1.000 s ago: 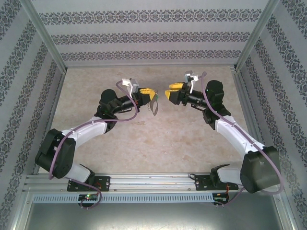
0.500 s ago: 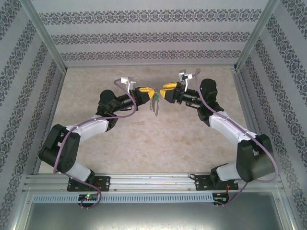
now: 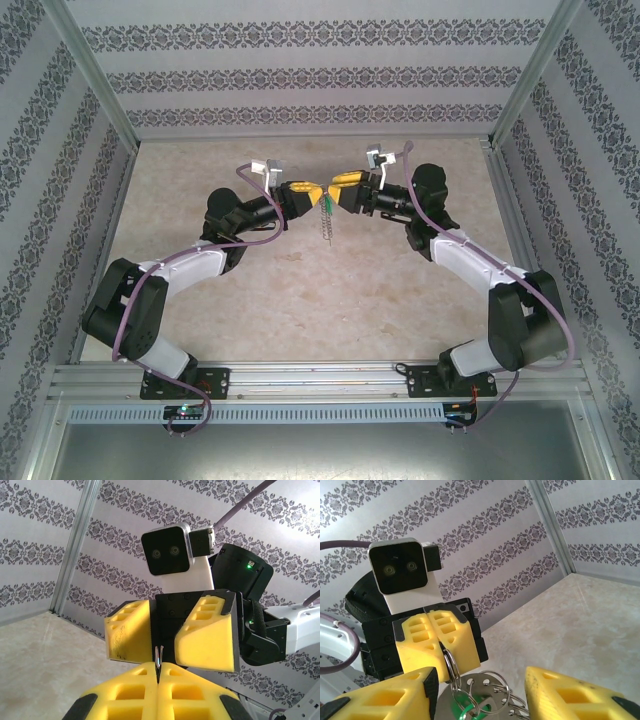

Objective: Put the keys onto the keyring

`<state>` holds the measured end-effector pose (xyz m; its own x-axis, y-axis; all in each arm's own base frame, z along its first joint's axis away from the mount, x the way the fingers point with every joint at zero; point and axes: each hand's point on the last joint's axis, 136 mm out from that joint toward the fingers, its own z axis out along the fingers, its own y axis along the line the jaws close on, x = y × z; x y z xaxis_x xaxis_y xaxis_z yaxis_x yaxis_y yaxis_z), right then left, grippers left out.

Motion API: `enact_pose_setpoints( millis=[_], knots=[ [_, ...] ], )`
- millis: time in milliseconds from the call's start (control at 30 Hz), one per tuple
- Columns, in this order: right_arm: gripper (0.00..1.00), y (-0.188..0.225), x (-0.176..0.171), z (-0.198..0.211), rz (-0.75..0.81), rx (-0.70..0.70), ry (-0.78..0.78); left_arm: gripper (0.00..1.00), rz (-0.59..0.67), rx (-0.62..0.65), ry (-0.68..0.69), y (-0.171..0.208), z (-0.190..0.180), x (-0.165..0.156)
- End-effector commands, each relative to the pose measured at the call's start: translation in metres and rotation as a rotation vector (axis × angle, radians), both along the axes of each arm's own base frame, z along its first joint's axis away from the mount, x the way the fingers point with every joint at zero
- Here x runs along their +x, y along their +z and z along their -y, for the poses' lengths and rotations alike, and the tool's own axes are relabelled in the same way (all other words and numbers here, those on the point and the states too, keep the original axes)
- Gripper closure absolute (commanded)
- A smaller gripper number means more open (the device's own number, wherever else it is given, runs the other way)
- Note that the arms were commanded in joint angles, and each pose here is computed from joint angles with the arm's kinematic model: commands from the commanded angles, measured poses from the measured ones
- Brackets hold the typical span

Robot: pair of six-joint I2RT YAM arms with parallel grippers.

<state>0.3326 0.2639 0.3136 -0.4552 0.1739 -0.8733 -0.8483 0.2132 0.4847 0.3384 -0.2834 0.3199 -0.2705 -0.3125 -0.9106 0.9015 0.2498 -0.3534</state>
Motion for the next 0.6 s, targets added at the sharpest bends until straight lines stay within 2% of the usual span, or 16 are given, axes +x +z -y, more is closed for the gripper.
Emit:
enact_pose_setpoints(
  millis=[0,133,400,467,567],
  knots=[
    [0.53,0.019,-0.009,-0.010,0.074,0.025,0.064,1.00,0.077,-0.040,-0.018,0.021,-0.003,-0.004],
    [0.55,0.018,-0.010,-0.014,0.073,0.024,0.080,1.00,0.079,-0.041,-0.017,0.022,-0.004,-0.004],
    [0.73,0.011,-0.012,-0.014,0.061,0.016,0.089,1.00,0.082,-0.042,-0.013,0.023,-0.004,-0.004],
    [0.81,0.008,-0.014,-0.013,0.059,0.012,0.091,1.00,0.082,-0.042,-0.014,0.024,-0.004,-0.004],
    [1.00,0.007,-0.016,-0.011,0.058,0.010,0.090,1.00,0.082,-0.043,-0.012,0.024,-0.004,-0.003]
  ],
)
